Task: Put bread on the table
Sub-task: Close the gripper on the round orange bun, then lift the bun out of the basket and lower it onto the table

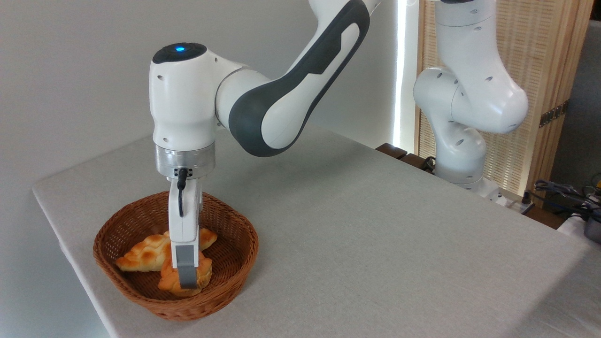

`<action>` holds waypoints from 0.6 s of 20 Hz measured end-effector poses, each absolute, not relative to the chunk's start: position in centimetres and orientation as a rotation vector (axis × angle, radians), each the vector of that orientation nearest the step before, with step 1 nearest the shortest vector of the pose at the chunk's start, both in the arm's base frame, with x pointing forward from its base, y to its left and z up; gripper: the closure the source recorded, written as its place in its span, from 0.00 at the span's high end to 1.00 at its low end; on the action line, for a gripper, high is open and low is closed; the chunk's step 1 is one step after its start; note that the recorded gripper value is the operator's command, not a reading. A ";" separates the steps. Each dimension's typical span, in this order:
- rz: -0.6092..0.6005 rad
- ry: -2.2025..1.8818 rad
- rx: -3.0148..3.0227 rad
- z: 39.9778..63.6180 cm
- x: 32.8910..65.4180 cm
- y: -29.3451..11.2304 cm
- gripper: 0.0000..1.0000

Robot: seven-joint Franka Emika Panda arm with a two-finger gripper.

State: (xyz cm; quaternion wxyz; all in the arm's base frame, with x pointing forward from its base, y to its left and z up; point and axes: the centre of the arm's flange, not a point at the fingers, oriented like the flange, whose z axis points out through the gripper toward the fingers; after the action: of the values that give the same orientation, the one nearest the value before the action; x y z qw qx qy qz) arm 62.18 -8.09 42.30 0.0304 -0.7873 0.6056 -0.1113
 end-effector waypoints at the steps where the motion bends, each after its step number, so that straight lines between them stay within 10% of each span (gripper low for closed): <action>1: -0.343 1.869 -2.425 42.3 62.2 -8.1 0.25; 12: -0.370 1.838 -2.423 44.1 61.9 -7.4 0.25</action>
State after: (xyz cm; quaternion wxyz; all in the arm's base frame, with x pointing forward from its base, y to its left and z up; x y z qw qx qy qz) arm 61.94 -7.43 44.13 0.0389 -0.7902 0.5996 -0.1208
